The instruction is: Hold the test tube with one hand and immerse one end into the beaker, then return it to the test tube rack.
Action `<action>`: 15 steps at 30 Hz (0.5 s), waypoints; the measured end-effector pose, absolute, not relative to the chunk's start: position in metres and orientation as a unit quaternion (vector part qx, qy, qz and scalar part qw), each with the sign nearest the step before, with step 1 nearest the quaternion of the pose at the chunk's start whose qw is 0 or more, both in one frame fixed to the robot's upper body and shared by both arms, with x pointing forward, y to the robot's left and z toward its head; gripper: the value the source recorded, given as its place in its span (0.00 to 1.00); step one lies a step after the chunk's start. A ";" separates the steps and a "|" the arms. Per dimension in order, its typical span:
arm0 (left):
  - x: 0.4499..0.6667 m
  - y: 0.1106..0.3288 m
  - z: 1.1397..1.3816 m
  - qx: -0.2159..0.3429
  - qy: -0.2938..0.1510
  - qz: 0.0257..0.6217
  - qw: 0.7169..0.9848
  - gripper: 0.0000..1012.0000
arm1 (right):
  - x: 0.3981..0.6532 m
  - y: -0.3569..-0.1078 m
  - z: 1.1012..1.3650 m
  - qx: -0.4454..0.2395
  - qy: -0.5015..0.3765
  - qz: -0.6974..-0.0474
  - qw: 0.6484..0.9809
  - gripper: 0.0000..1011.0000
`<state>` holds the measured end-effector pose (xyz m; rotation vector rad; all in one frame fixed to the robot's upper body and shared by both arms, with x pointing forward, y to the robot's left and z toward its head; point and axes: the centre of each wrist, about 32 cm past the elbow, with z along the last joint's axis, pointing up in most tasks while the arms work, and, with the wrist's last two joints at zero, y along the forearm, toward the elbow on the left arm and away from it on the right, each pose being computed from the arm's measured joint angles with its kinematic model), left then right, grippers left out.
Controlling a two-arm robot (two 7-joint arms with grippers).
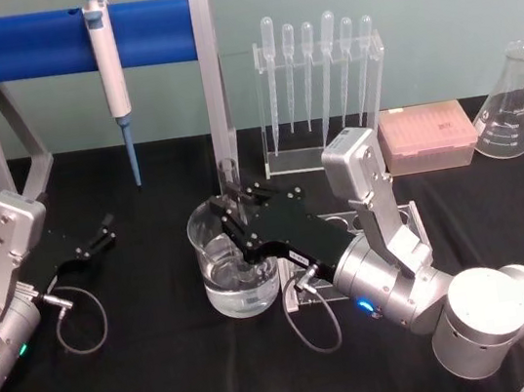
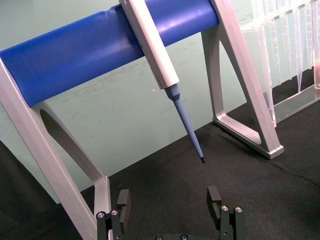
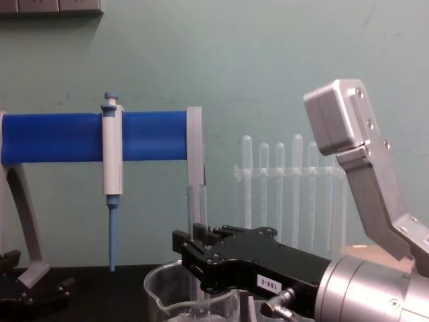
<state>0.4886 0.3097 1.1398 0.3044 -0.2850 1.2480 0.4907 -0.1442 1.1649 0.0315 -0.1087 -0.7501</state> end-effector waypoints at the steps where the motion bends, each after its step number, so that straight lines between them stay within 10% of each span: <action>1: 0.489 0.310 1.140 0.141 -0.132 0.580 0.791 0.99 | 0.491 -0.144 1.165 0.015 -0.053 -0.366 0.929 0.22; 15: 0.489 0.310 1.140 0.141 -0.132 0.580 0.791 0.99 | 0.491 -0.144 1.165 0.015 -0.053 -0.366 0.929 0.22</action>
